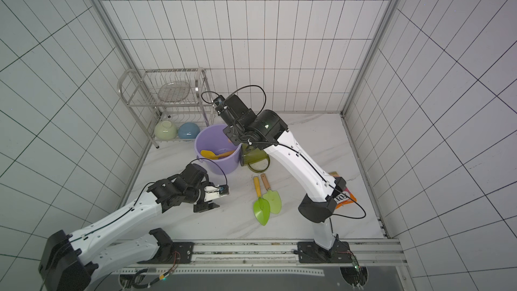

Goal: Organize the gardening tools
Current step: Place the gardening tool in the container.

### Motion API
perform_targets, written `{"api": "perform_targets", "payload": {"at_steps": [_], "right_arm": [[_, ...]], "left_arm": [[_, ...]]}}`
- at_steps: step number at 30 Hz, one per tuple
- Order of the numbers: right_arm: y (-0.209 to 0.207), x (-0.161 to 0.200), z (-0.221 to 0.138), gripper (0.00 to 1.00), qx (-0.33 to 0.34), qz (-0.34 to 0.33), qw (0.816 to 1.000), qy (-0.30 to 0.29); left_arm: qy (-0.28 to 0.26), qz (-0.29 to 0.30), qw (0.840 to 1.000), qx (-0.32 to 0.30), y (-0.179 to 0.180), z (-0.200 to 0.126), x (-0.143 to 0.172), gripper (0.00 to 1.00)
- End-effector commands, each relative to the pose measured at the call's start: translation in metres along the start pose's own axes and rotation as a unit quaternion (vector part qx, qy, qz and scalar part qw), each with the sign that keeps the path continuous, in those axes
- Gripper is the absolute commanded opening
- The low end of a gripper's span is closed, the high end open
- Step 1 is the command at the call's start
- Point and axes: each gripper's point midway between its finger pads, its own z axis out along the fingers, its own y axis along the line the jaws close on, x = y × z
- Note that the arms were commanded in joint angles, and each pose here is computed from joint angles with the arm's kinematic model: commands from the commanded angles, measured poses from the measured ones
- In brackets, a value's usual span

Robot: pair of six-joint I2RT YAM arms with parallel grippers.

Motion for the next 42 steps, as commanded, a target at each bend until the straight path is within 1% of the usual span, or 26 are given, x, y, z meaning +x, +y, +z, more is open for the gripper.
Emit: {"api": "perform_targets", "payload": {"at_steps": [1,6,9,14,19,24,30,31,36,39,42], "right_arm": [[0.006,-0.024,0.011,0.0,0.038,-0.031,0.998,-0.039],[0.029,-0.022,0.045,0.0,0.053,-0.096,0.994,-0.024],[0.05,-0.013,0.067,0.0,0.041,-0.153,0.987,-0.003],[0.081,0.007,0.098,0.0,0.029,-0.253,0.967,0.03],[0.1,0.023,0.121,0.0,0.009,-0.308,0.95,0.042],[0.125,0.038,0.134,0.0,-0.046,-0.328,0.943,0.046],[0.135,0.05,0.148,0.0,-0.055,-0.337,0.938,0.061],[0.137,0.052,0.151,0.01,-0.055,-0.34,0.937,0.064],[0.139,0.057,0.157,0.13,-0.052,-0.342,0.935,0.072],[0.139,0.055,0.155,0.21,-0.055,-0.336,0.938,0.069],[0.138,0.051,0.151,0.28,-0.057,-0.328,0.941,0.064]], "left_arm": [[-0.005,-0.005,1.0,0.009,-0.006,0.002,0.0,0.56],[-0.004,-0.009,1.0,0.014,-0.01,0.003,0.002,0.56],[-0.002,-0.01,1.0,0.017,-0.012,0.005,0.004,0.56],[0.002,-0.011,1.0,0.02,-0.017,0.008,0.01,0.55],[0.008,-0.007,1.0,0.017,-0.019,0.01,0.017,0.55],[0.015,-0.005,1.0,0.014,-0.02,0.014,0.023,0.55],[0.014,-0.005,1.0,0.016,-0.021,0.016,0.024,0.55],[0.014,-0.006,1.0,0.016,-0.021,0.016,0.024,0.55],[0.012,-0.005,1.0,0.013,-0.021,0.014,0.023,0.55],[0.01,-0.004,1.0,0.011,-0.021,0.013,0.023,0.55],[0.01,-0.004,1.0,0.011,-0.021,0.012,0.022,0.55]]}}
